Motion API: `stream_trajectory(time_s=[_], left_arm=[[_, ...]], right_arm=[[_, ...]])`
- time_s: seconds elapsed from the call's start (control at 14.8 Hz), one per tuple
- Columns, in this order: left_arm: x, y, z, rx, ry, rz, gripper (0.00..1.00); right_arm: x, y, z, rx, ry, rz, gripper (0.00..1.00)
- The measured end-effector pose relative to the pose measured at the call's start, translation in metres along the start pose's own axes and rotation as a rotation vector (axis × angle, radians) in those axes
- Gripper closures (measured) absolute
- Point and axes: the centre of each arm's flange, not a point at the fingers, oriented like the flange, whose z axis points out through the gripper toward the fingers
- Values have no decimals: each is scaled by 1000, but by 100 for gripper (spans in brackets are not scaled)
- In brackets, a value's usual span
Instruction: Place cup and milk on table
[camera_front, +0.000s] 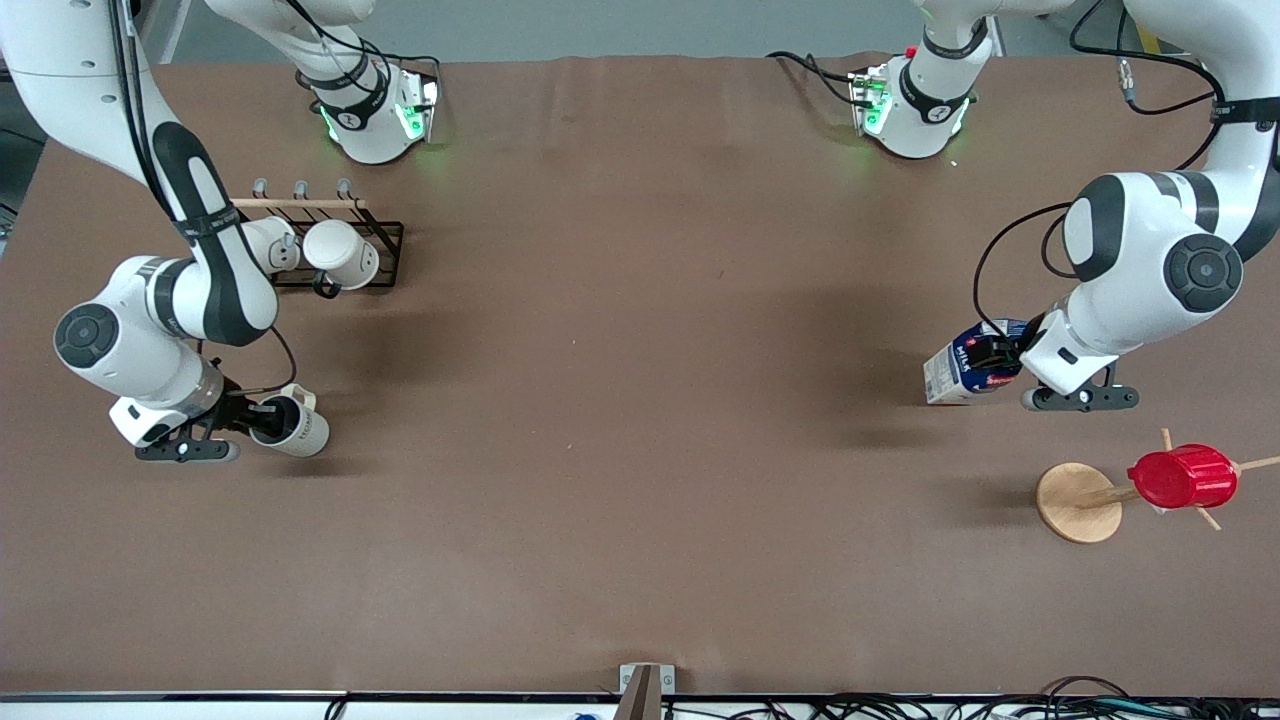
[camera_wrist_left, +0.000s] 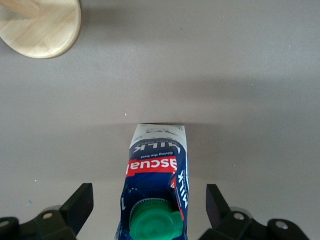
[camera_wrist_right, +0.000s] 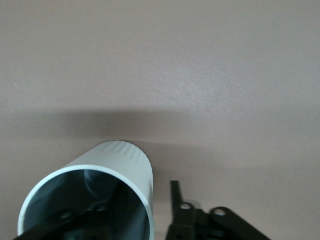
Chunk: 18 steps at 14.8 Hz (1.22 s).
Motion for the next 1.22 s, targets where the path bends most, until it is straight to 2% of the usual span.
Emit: stream_trajectory(time_s=[0.14,0.2,0.41,0.47,0.61,0.81,0.88,1.01,1.15,1.22], left_arm=[[-2,0,4,0,-7,0,1],[-2,0,4,0,-8,0,1],[-2,0,4,0,-8,0,2],[-2,0,3,0,-5,-1,5],[-1,-1,1,0,2,-2,27],[0,-2,-3,-1,11,-3,56],[0,-1,-5,-1,16,-2,64],[2,-2,-16,-2,36,-6,67],[2,-3,-34,-2,53,-11,69],[2,-1,-47,-3,58,-14,73]], right_arm=[[0,0,0,0,0,0,82],[1,-1,-1,1,-1,-2,96],[13,-35,-19,27,-46,-48,96],[23,-60,-38,44,-67,-60,96],[42,-117,-86,77,-83,-53,96],[51,-217,-140,122,-43,-11,96],[47,-257,-147,118,-35,10,96],[35,-329,-148,101,-26,59,96],[20,-391,-137,106,-39,94,96],[11,-418,-130,108,-49,95,96]])
